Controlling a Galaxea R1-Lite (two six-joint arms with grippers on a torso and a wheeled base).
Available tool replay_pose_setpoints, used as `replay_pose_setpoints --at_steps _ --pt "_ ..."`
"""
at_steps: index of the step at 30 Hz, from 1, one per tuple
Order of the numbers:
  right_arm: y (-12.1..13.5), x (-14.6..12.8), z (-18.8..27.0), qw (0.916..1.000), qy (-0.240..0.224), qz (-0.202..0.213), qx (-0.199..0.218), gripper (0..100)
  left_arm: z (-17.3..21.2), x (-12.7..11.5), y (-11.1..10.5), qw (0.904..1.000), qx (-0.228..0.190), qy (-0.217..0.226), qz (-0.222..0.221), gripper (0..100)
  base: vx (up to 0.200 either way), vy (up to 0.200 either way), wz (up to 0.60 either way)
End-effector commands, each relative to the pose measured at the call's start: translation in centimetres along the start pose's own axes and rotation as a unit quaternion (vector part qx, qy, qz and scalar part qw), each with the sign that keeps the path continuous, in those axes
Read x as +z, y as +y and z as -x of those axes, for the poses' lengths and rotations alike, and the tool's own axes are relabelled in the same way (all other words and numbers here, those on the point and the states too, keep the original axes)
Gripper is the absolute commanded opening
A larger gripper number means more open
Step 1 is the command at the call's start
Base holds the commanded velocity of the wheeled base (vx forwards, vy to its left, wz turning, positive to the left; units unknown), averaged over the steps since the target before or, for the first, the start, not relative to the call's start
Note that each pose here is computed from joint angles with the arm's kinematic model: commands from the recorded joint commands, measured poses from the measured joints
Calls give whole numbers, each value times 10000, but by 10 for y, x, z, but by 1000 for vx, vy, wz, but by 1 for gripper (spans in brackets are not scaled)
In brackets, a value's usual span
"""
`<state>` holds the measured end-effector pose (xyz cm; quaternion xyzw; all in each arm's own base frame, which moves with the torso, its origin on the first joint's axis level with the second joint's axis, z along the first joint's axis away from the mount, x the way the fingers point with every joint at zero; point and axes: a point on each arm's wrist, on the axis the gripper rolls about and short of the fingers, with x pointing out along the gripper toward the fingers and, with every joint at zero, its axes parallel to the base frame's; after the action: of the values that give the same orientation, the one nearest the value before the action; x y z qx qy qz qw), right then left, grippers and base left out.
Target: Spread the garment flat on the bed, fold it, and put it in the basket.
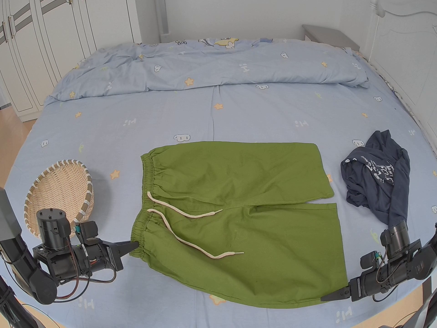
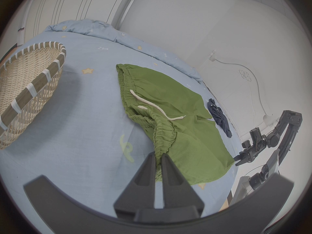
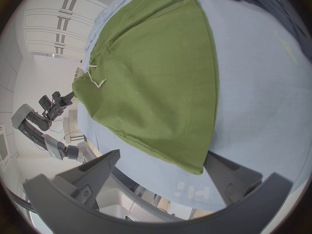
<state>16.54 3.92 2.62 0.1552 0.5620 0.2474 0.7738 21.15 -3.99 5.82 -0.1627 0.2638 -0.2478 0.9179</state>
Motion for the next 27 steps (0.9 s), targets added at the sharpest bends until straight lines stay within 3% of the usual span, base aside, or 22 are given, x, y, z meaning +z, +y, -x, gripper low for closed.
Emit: replay_pose_setpoints --at_steps 1,12,25,27 --pt "0 -1 0 10000 28 -14 1 0 0 0 0 10000 7 1 6 0 0 0 0" --pt "0 -4 3 10000 1 -23 9 0 1 0 3 10000 47 22 40 0 0 0 0" --pt "7 -1 22 9982 -574 168 37 0 4 4 2 10000 12 -85 23 0 0 0 0" --pt "9 1 30 9963 -830 231 57 0 8 6 -1 9998 -162 -125 57 0 0 0 0"
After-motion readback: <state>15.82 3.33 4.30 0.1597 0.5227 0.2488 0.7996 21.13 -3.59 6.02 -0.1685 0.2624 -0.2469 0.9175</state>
